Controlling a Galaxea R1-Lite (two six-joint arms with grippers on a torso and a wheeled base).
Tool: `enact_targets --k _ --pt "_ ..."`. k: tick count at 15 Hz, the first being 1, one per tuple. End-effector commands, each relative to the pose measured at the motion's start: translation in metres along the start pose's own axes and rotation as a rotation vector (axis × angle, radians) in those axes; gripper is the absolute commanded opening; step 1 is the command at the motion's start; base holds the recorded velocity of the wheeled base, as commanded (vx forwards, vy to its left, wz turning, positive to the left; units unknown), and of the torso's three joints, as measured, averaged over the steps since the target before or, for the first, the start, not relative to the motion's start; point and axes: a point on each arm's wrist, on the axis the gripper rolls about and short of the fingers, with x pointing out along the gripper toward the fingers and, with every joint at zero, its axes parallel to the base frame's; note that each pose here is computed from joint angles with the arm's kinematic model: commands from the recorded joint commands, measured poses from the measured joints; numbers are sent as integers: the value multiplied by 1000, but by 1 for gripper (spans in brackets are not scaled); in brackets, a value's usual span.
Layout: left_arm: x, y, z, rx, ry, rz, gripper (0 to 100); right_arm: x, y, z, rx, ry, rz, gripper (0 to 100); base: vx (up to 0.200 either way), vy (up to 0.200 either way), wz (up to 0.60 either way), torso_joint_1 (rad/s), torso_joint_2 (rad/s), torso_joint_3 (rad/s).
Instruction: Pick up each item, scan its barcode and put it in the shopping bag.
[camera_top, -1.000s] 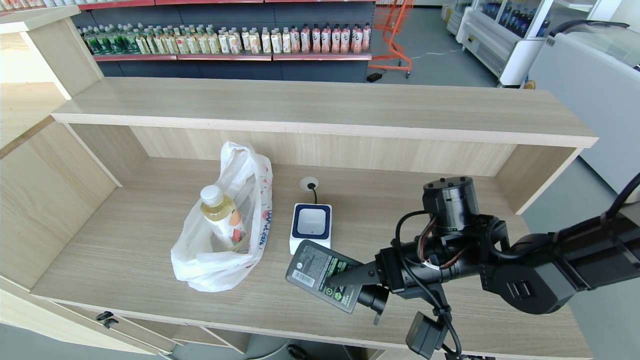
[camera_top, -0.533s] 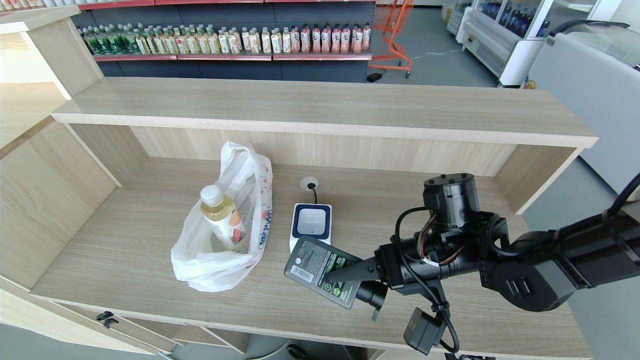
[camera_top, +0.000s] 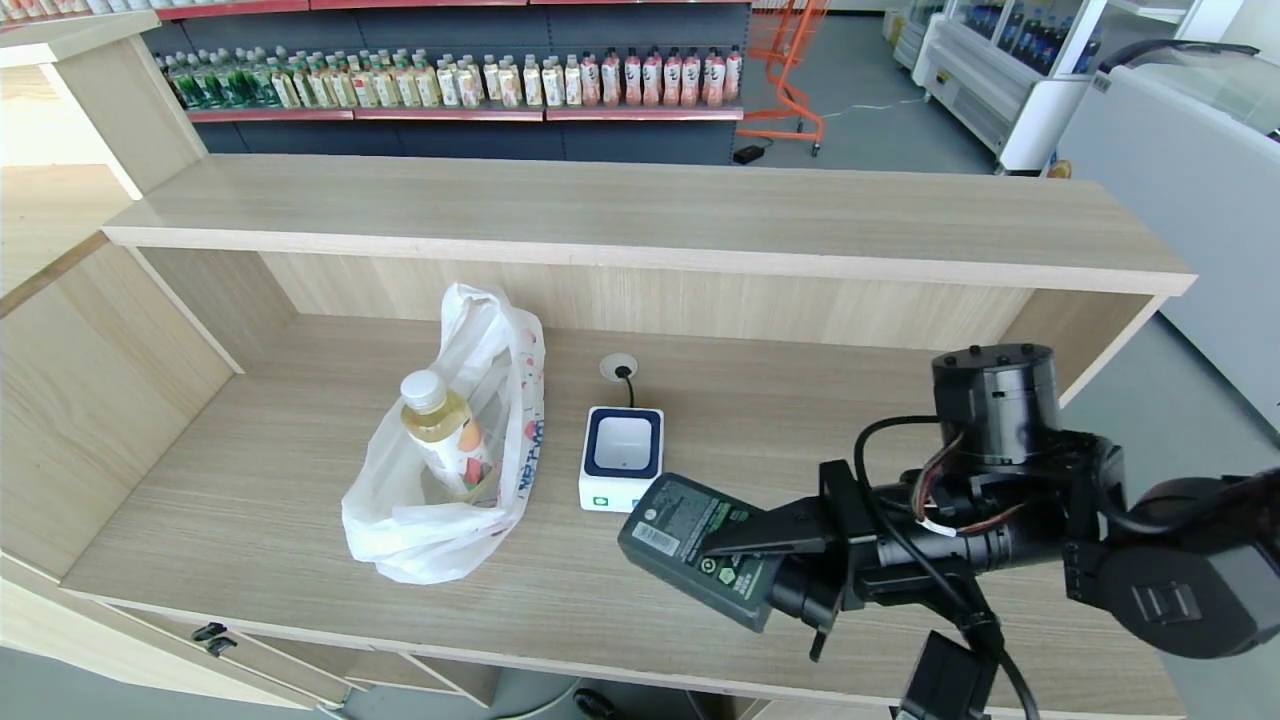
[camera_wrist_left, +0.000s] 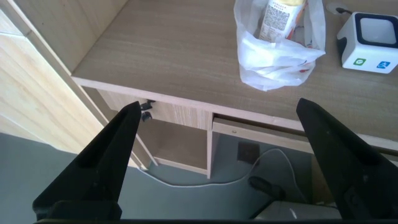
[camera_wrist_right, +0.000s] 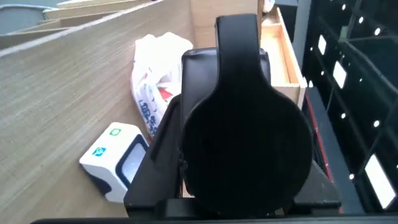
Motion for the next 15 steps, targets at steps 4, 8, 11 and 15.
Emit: enact_targets --k 4,8,11,15 --pt "0 0 0 0 0 0 100 -133 -13 35 576 411 -70 0 0 0 0 0 0 0" --pt "0 0 0 0 0 0 100 -159 -40 53 1451 580 -382 0 0 0 0 0 0 0" --pt "0 0 0 0 1 0 100 -153 -45 46 2038 697 -787 0 0 0 0 0 0 0" --pt "0 0 0 0 1 0 100 -147 -47 46 2435 597 -1072 0 0 0 0 0 0 0"
